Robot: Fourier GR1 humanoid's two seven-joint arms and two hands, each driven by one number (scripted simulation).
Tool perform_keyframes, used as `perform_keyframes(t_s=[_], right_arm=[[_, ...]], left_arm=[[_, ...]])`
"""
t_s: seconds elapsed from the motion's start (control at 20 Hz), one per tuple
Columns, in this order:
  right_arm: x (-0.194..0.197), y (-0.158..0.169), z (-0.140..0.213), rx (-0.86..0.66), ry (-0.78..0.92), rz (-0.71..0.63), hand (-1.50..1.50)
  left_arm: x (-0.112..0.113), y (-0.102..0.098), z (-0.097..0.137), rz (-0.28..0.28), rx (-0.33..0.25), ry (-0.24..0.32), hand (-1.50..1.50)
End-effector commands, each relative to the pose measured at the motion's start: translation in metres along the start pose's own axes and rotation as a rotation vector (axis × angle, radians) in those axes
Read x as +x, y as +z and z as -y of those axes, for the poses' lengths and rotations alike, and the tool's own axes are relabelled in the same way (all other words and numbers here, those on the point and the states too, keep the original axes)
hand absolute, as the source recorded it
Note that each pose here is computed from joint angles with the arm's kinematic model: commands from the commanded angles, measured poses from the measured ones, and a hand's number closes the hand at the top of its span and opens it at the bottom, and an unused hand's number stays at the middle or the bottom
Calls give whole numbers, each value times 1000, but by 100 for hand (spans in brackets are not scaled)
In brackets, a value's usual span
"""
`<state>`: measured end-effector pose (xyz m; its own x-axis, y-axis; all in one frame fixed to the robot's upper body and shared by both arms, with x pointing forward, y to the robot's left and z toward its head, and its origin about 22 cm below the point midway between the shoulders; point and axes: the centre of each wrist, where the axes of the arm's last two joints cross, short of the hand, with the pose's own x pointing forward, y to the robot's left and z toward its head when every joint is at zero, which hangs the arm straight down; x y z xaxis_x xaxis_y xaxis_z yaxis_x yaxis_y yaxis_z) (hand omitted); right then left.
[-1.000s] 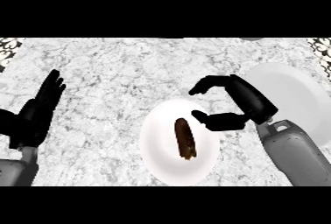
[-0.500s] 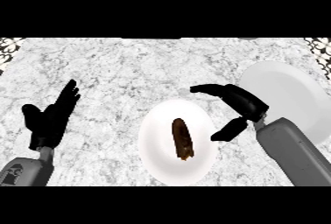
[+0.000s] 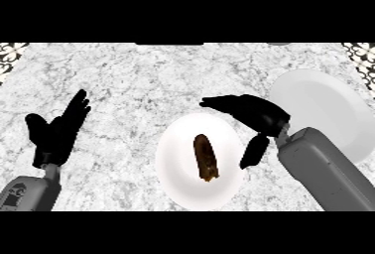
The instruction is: Pick the sweet potato from the plate and place it in the plate
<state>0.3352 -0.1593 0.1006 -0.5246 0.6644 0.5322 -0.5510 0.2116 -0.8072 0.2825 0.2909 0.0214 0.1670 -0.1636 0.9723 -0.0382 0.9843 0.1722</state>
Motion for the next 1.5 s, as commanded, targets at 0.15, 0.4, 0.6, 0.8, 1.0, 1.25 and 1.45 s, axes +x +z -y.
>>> perform_keyframes(t_s=[0.15, 0.4, 0.6, 0.8, 1.0, 1.25, 1.45], right_arm=[[29, -19, -7, 177, 114, -131, -150], [41, -28, -35, 196, 236, -169, -150], [58, -42, -52, 250, 313, -224, -150], [62, -52, -38, 320, 360, -253, -150], [38, -66, -58, 364, 362, -285, -150], [61, -73, -55, 374, 377, -311, -150], [43, -66, -63, 372, 400, -305, -150]], left_arm=[[-5, -5, 13, -9, 6, 5, 0], [-16, -3, 11, 6, 14, -6, 0], [5, 5, -12, -2, -6, -1, 0], [-1, -10, 8, -5, -4, -2, 0], [18, -8, -2, 13, 7, 7, 0], [7, -11, 16, 17, -17, 7, 0], [-11, -5, 6, -1, 14, -1, 0]])
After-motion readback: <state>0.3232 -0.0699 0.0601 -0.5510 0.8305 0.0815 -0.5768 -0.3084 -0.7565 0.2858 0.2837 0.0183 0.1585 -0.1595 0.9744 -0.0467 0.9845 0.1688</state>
